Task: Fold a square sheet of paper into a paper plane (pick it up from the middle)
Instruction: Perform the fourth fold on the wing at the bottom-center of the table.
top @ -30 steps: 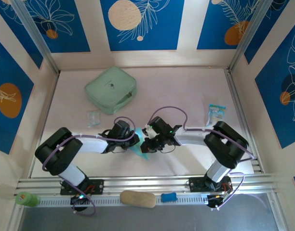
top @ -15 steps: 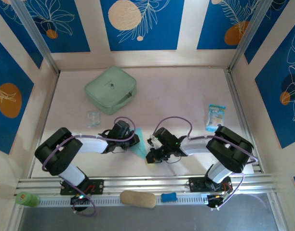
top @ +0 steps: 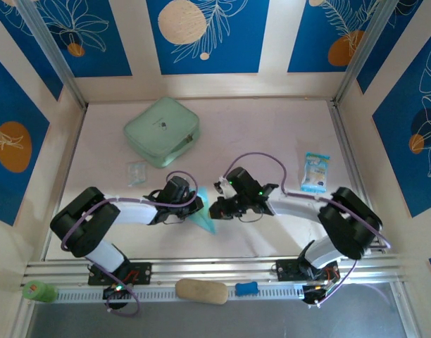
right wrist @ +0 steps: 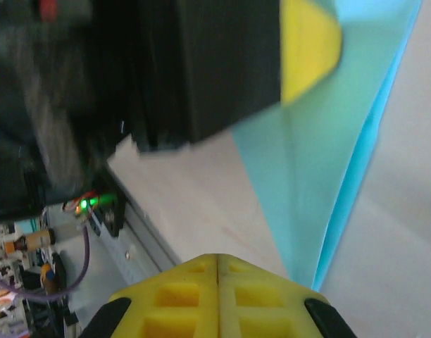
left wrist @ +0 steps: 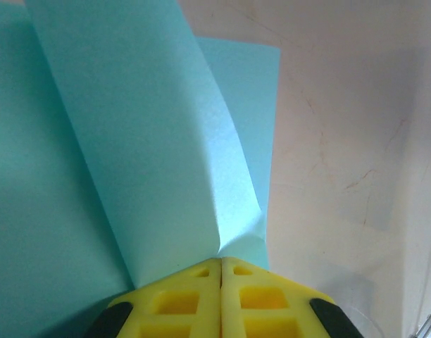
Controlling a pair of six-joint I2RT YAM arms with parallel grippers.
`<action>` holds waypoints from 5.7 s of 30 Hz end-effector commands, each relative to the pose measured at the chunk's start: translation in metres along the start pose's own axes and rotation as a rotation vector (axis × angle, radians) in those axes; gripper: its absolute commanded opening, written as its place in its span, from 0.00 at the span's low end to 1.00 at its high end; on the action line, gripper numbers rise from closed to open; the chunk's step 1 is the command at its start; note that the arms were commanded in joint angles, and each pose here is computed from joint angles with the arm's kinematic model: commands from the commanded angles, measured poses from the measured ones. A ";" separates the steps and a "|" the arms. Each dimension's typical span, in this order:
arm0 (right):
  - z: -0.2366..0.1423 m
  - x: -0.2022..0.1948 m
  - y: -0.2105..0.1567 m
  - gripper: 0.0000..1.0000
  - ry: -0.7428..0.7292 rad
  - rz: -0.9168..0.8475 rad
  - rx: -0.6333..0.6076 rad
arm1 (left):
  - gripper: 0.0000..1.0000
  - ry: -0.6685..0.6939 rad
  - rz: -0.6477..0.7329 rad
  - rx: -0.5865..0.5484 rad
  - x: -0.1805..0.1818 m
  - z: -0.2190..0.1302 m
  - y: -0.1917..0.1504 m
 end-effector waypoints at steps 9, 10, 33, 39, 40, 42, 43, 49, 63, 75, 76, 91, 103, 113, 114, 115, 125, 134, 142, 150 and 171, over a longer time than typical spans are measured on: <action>0.033 -0.014 0.005 0.06 -0.030 0.038 0.083 | 0.07 0.145 -0.021 0.006 0.040 -0.002 -0.007; 0.034 -0.015 0.005 0.06 -0.031 0.041 0.087 | 0.07 0.144 -0.021 0.006 0.040 -0.001 -0.007; 0.051 -0.073 -0.051 0.03 -0.159 0.150 0.207 | 0.09 0.096 0.025 -0.024 0.020 -0.012 0.000; 0.047 -0.074 -0.047 0.02 -0.122 0.171 0.200 | 0.14 -0.012 0.115 -0.035 -0.020 -0.028 0.007; 0.047 -0.074 -0.047 0.02 -0.120 0.174 0.200 | 0.13 -0.020 0.121 -0.027 -0.022 -0.030 0.005; 0.047 -0.075 -0.046 0.02 -0.120 0.178 0.198 | 0.07 -0.030 0.114 -0.009 -0.022 -0.032 0.002; 0.047 -0.075 -0.046 0.02 -0.120 0.180 0.198 | 0.03 -0.031 0.106 0.003 -0.021 -0.031 -0.001; 0.047 -0.076 -0.045 0.01 -0.114 0.187 0.192 | 0.00 -0.025 0.065 0.088 -0.008 -0.015 -0.018; 0.045 -0.087 -0.058 0.00 -0.153 0.210 0.220 | 0.00 0.160 0.018 0.043 0.033 -0.002 0.001; 0.042 -0.087 -0.059 0.00 -0.152 0.213 0.217 | 0.04 0.074 0.030 -0.001 0.020 -0.008 0.036; 0.042 -0.088 -0.058 0.00 -0.151 0.215 0.217 | 0.04 0.069 0.027 -0.005 0.021 -0.008 0.039; 0.039 -0.088 -0.060 0.00 -0.136 0.219 0.218 | 0.04 0.089 -0.013 -0.059 0.035 -0.021 0.088; 0.038 -0.088 -0.055 0.00 -0.130 0.214 0.217 | 0.08 -0.004 0.005 -0.114 0.002 -0.051 0.084; 0.034 -0.086 -0.052 0.00 -0.131 0.213 0.208 | 0.13 -0.085 0.148 0.021 -0.030 -0.032 0.031; 0.034 -0.086 -0.051 0.00 -0.130 0.212 0.206 | 0.12 -0.094 0.154 0.043 -0.031 -0.026 0.027; 0.034 -0.085 -0.051 0.00 -0.129 0.211 0.206 | 0.11 -0.092 0.151 0.058 -0.030 -0.021 0.024; 0.025 -0.057 -0.031 0.00 -0.059 0.156 0.166 | 0.06 0.096 0.065 0.093 0.028 0.002 0.014; 0.032 -0.024 0.010 0.00 -0.034 0.066 0.125 | 0.06 0.094 0.067 0.101 0.031 0.002 0.011; 0.062 -0.052 0.002 0.02 -0.124 0.119 0.201 | 0.06 0.099 0.064 0.100 0.032 0.003 0.011; 0.045 -0.052 -0.037 0.03 -0.111 0.124 0.228 | 0.05 0.129 0.058 0.094 0.039 0.002 0.013; 0.009 -0.056 -0.099 0.03 -0.087 0.193 0.205 | 0.04 0.124 0.028 0.080 0.044 -0.001 0.013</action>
Point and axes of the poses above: each hand's point on the last joint's axis, 136 mm out from that joint toward the fingers, its own z axis out along the fingers, its own x axis along the line the jaws close on, y = z × x, the point moved 2 cm from there along -z, back along the fingers, and after that the axes turned 5 degrees about -z, right-handed, at the moved point
